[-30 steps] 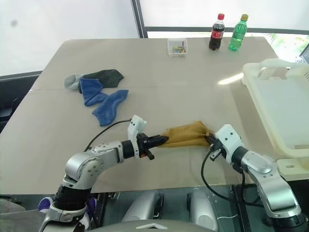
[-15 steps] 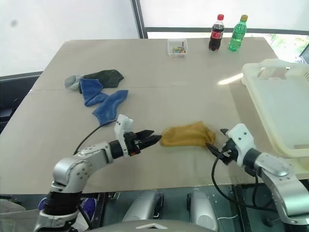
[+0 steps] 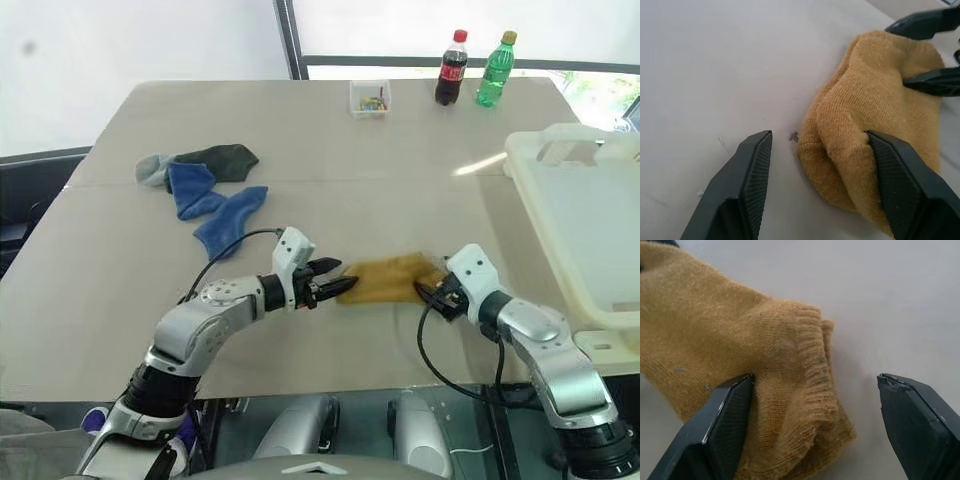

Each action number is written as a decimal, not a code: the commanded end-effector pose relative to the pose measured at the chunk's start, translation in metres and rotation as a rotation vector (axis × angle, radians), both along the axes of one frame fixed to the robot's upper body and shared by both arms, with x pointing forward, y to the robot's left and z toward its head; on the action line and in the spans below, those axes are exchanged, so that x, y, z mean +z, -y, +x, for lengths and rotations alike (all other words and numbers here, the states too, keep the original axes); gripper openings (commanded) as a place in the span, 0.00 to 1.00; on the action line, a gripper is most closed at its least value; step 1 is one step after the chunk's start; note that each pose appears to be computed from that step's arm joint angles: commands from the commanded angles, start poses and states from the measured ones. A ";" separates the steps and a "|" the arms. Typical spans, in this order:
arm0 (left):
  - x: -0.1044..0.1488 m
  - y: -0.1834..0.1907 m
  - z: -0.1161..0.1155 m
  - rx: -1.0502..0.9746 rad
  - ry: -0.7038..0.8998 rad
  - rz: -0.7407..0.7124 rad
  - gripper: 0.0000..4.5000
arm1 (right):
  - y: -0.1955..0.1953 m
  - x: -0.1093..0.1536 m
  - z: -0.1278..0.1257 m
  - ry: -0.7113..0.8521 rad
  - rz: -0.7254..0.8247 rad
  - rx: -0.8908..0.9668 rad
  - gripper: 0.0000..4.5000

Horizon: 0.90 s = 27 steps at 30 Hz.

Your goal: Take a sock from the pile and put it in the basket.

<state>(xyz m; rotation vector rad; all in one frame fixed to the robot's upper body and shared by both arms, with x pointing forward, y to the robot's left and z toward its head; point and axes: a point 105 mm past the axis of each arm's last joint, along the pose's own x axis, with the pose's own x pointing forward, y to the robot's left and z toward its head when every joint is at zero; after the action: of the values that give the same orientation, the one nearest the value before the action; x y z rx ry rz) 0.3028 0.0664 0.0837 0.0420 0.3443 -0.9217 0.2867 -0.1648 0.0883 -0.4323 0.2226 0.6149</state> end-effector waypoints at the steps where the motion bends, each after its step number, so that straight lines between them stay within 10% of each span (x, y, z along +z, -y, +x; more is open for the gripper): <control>1: 0.001 -0.009 0.002 0.026 -0.010 -0.028 0.69 | 0.006 0.007 0.001 0.047 0.009 -0.018 0.90; 6: 0.027 -0.028 0.001 -0.003 -0.142 -0.224 0.69 | -0.009 0.043 -0.009 0.143 0.117 0.084 0.90; 10: 0.038 -0.045 -0.001 -0.045 -0.319 -0.270 0.98 | -0.012 0.059 -0.023 0.152 0.151 0.174 1.00; 24: 0.029 -0.035 -0.008 -0.094 -0.627 -0.174 0.99 | -0.026 0.059 -0.047 0.215 0.161 0.288 1.00; 27: 0.031 -0.034 -0.011 -0.114 -0.648 -0.192 1.00 | -0.025 0.048 -0.042 0.194 0.170 0.270 0.76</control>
<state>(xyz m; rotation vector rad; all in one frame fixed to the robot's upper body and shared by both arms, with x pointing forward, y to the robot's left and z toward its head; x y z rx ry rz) 0.2954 0.1027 0.1116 -0.4093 0.8454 -1.0366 0.2441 -0.1393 0.1329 -0.3394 -0.0457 0.8506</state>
